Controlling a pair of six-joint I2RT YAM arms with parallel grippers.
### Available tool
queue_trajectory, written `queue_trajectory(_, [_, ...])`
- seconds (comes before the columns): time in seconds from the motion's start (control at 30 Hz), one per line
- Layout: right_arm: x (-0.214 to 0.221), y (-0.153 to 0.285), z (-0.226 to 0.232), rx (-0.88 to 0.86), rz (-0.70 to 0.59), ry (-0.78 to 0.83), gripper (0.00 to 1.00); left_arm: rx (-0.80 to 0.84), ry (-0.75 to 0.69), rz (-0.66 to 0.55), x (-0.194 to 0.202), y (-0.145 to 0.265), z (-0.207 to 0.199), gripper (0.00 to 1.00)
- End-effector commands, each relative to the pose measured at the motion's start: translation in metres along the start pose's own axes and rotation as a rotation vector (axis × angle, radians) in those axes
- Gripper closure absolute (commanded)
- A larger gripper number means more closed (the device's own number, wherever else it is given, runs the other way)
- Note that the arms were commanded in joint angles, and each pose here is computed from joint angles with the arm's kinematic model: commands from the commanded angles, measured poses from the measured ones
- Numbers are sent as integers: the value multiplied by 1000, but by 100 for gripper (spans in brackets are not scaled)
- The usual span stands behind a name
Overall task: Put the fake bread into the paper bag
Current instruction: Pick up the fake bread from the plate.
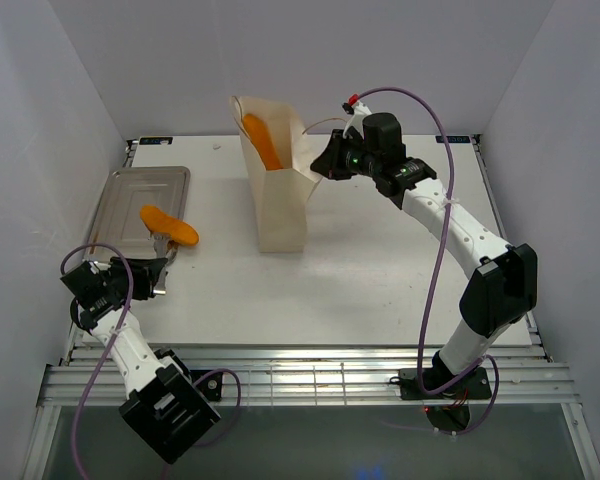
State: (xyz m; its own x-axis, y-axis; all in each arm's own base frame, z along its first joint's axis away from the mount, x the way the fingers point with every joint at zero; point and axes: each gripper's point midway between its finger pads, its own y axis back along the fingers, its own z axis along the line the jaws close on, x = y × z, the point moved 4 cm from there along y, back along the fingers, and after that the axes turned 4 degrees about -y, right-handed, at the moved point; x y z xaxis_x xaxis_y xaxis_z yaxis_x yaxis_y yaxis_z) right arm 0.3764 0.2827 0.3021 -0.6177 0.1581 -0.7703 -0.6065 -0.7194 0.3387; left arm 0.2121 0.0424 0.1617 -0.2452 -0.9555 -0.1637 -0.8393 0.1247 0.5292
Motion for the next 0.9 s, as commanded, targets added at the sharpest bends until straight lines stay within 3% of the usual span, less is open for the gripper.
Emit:
queue_trajectory(0.0, [0,9,2,-14,2,2,92,16,-37,-26,-6,3,-7,52])
queue_trajectory(0.87, [-4,12,-1,-10,-11,1,92,32,1,-47,-17,-10,-1,49])
